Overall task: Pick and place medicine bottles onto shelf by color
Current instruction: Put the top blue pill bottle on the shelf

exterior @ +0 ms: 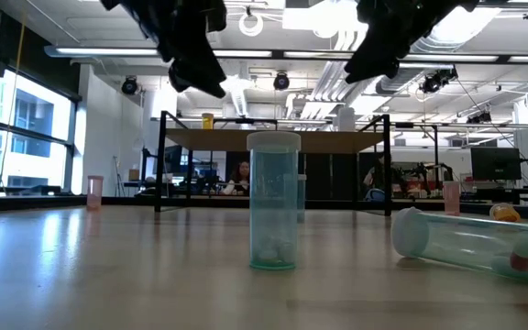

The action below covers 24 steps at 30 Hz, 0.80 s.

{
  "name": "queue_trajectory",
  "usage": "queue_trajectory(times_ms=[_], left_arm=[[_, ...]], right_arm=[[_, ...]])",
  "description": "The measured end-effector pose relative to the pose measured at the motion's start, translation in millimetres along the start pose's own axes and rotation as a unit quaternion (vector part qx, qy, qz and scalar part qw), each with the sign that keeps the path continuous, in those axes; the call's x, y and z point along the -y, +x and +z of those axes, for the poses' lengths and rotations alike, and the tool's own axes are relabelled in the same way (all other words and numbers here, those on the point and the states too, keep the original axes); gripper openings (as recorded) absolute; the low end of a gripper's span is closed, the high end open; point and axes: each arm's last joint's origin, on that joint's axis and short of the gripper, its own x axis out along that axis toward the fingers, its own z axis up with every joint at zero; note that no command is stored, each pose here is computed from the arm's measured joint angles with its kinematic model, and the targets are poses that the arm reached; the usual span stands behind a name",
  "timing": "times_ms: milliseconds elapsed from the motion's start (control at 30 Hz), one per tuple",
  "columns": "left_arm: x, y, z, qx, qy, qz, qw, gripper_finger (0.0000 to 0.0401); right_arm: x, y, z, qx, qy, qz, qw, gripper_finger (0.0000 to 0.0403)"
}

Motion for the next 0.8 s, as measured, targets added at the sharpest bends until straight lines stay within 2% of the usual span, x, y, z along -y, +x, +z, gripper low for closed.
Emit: queue_trajectory(times_ms=[400,600,800], left_arm=[[12.0,24.8,-35.2,0.022,-0.017,-0.028,0.999,0.0184],[14.9,29.1,-41.4,0.031,-0.019,-0.036,0.999,0.0184],[10.9,29.1,-40.2,0.036,-0.017,-0.032,0.999,0.0184]], right_arm=[[-32.0,0.5,-8.7,-0.037,-0.044,0.055,0.997,0.0184],[-47.6,-0.5,-11.5,-0.041,-0.087,0.081,0.992,0.0184],[-57.1,-1.4,-11.8,-0.033,-0.105,0.065,0.992,0.0184]])
